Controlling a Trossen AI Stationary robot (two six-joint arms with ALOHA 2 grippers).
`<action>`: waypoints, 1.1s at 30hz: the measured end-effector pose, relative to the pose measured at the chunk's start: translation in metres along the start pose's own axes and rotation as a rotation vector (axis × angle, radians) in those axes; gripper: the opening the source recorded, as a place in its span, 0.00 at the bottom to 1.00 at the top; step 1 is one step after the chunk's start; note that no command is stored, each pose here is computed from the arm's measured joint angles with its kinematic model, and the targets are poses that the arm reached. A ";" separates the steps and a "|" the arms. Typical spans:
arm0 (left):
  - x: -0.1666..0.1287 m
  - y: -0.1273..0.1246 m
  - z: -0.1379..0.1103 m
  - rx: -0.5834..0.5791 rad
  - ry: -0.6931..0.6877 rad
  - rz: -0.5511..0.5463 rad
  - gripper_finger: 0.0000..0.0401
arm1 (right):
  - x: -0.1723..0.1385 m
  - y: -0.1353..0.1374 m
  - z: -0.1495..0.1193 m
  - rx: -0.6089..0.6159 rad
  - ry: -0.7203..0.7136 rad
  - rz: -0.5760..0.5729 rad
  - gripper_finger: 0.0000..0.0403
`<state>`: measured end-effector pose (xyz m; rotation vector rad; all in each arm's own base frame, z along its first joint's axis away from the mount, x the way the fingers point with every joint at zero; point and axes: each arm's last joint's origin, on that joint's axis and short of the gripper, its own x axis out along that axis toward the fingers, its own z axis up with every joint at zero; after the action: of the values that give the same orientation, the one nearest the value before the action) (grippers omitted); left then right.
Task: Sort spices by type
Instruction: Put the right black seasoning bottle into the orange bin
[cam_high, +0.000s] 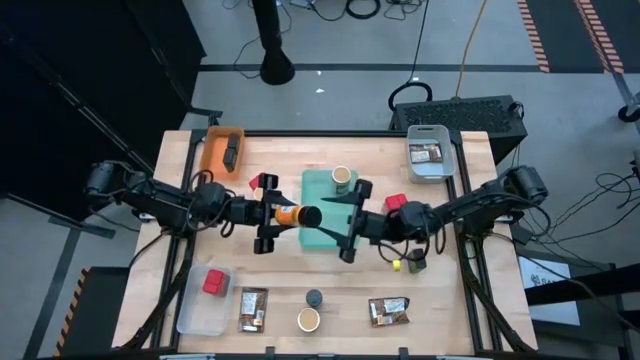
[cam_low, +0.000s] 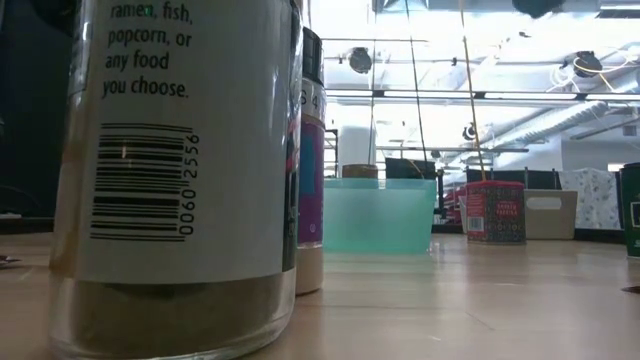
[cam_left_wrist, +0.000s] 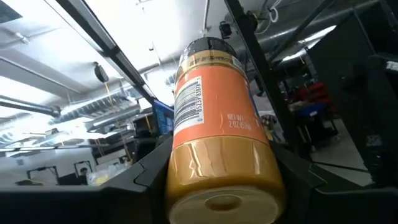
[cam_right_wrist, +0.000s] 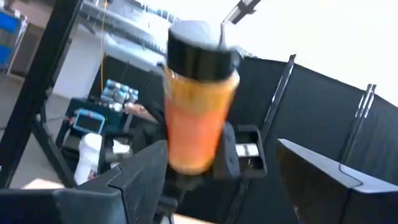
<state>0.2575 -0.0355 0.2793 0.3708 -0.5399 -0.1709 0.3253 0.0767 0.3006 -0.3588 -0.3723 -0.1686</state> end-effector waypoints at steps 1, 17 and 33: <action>0.000 -0.001 -0.002 0.000 0.000 0.003 0.48 | 0.005 -0.001 0.002 0.002 -0.009 -0.010 0.70; 0.005 -0.007 -0.020 -0.020 0.002 0.038 0.48 | 0.050 0.005 -0.004 0.000 -0.022 0.089 0.68; 0.003 -0.013 -0.037 -0.036 0.288 0.227 0.75 | 0.042 0.007 0.000 -0.171 0.221 -0.024 0.37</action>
<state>0.2788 -0.0373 0.2466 0.2899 -0.2902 0.0912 0.3653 0.0793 0.3139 -0.4993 -0.1440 -0.2618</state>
